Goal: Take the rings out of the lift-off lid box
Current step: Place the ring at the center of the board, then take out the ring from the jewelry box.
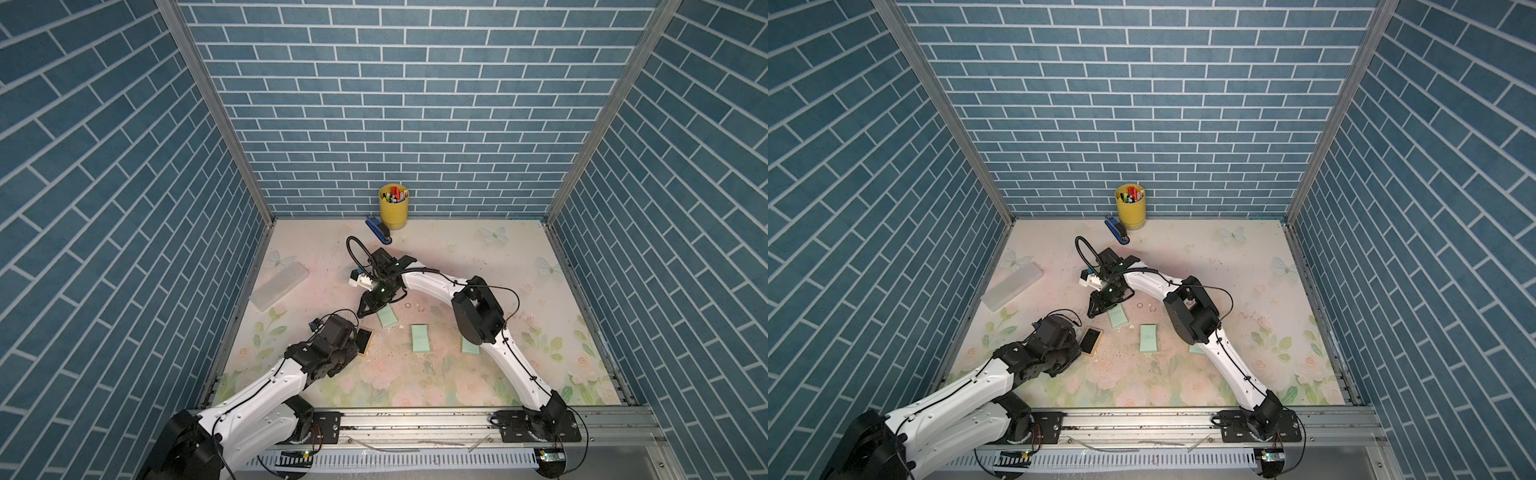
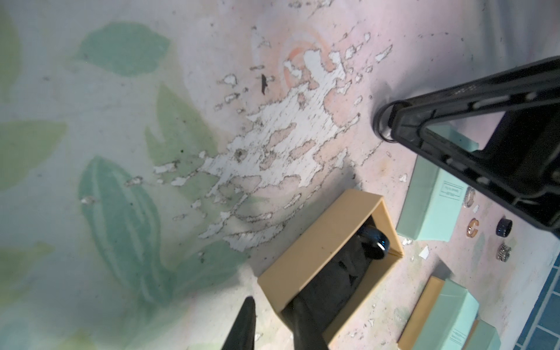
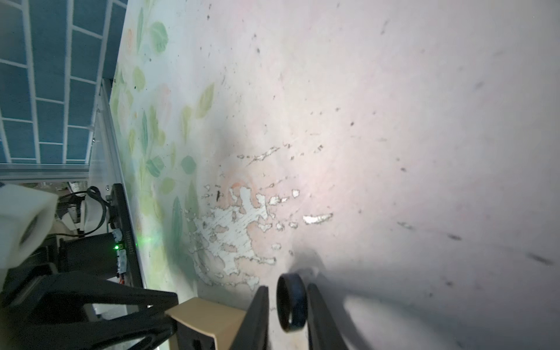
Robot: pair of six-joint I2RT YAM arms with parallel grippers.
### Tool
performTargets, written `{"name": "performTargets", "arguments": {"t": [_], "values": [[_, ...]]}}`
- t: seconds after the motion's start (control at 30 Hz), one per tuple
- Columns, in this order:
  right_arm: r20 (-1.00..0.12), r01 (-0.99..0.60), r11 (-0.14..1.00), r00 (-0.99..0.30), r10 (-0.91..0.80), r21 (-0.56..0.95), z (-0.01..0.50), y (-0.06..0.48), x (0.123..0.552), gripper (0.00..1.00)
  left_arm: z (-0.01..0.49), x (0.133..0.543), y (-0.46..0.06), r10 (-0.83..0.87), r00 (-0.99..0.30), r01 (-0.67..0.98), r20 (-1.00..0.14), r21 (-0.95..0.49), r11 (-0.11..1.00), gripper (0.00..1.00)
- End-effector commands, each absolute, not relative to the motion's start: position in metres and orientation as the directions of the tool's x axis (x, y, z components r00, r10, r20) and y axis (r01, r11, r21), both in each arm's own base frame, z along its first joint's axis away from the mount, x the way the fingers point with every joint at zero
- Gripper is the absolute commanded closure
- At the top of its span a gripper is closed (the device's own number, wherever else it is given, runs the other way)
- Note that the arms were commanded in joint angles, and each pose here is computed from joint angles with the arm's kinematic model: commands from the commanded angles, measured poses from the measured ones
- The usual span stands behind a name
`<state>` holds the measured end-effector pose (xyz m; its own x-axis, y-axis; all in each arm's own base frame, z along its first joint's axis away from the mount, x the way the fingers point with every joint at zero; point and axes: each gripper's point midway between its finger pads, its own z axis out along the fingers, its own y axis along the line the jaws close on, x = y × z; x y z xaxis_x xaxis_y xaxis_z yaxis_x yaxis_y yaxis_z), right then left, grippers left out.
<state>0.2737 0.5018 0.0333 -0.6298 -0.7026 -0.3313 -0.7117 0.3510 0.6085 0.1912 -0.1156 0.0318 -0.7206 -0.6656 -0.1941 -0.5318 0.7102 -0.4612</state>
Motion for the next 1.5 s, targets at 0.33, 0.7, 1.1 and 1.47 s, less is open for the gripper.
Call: {"name": "performTargets", "arguments": {"t": [0.33, 0.7, 1.1, 1.47], "values": [[-0.376, -0.795, 0.307, -0.539, -0.754, 0.523, 0.084, 0.466, 0.217, 0.81, 0.032, 0.194, -0.11, -0.672, -0.708, -0.537, -0.218, -0.451, 0.713, 0.71], [-0.367, -0.875, 0.288, -0.434, -0.823, 0.39, 0.067, 0.476, 0.197, 0.8, 0.028, 0.198, -0.115, -0.663, -0.719, -0.534, -0.211, -0.443, 0.72, 0.71], [-0.355, -0.909, 0.286, -0.386, -0.851, 0.304, 0.058, 0.475, 0.201, 0.8, 0.029, 0.198, -0.115, -0.661, -0.72, -0.531, -0.212, -0.445, 0.721, 0.71], [-0.341, -0.907, 0.287, -0.387, -0.857, 0.308, 0.05, 0.479, 0.203, 0.79, 0.028, 0.197, -0.114, -0.664, -0.718, -0.535, -0.21, -0.443, 0.719, 0.71]]}}
